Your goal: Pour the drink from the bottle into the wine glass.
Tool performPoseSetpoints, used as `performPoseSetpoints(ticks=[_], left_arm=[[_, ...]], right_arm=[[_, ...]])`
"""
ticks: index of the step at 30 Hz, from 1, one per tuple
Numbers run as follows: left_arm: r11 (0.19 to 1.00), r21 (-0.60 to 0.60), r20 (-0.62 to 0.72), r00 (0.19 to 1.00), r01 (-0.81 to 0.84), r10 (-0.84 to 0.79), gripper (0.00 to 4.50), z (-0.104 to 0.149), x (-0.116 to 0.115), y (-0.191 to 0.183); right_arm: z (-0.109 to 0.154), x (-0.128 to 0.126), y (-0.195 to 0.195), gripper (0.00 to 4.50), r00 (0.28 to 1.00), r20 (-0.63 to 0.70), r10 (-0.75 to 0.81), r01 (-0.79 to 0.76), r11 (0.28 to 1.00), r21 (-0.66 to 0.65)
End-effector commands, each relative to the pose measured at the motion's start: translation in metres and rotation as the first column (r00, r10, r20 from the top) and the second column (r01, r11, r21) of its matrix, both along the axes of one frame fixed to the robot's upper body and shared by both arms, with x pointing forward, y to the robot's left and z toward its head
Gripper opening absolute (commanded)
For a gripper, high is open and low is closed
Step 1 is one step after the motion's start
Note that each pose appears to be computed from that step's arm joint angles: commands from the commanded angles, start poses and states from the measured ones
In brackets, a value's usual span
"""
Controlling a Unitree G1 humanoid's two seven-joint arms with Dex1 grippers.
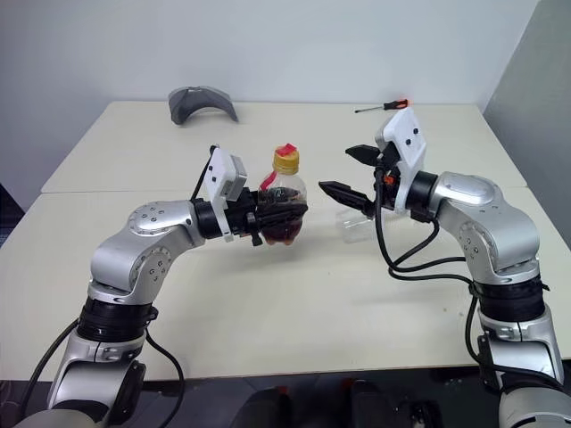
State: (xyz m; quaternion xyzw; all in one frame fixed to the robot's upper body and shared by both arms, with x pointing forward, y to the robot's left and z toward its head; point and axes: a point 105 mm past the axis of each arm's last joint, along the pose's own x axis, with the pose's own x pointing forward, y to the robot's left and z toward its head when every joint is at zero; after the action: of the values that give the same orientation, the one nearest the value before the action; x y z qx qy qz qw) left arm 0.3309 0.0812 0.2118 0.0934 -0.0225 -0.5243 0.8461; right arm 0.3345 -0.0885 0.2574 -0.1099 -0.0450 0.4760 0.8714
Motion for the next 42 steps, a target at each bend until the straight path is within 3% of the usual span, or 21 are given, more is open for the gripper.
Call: performPoseSetpoints(ticks=[1,7,20,32,42], left_arm=[[0.998,-0.065,0.064,0.998,-0.005,0.009,1.25,0.021,-0.001,0.003],[0.997,-0.078,0.063,0.998,-0.012,0.017,1.06,0.022,0.000,0.004],[0.997,-0.076,0.048,0.999,0.010,-0.007,1.04,0.012,-0.003,-0.005],[0.996,-0.086,0.070,0.997,0.027,-0.021,1.04,0.020,-0.001,-0.010],[0.996,-0.087,0.076,0.997,0.031,-0.025,1.04,0.022,-0.004,-0.008]], right_arm=[[0.018,-0.008,0.007,4.50,0.998,0.061,0.033,-0.034,0.999,0.025],[0.023,-0.013,0.013,4.50,0.996,0.047,0.074,-0.075,0.996,0.038],[0.053,-0.023,0.042,4.50,0.989,-0.002,0.148,-0.144,0.969,0.202],[0.047,-0.013,0.053,4.50,0.991,0.005,0.132,-0.131,0.970,0.205],[0.045,-0.003,0.037,4.50,0.997,-0.004,0.082,-0.079,0.975,0.208]])
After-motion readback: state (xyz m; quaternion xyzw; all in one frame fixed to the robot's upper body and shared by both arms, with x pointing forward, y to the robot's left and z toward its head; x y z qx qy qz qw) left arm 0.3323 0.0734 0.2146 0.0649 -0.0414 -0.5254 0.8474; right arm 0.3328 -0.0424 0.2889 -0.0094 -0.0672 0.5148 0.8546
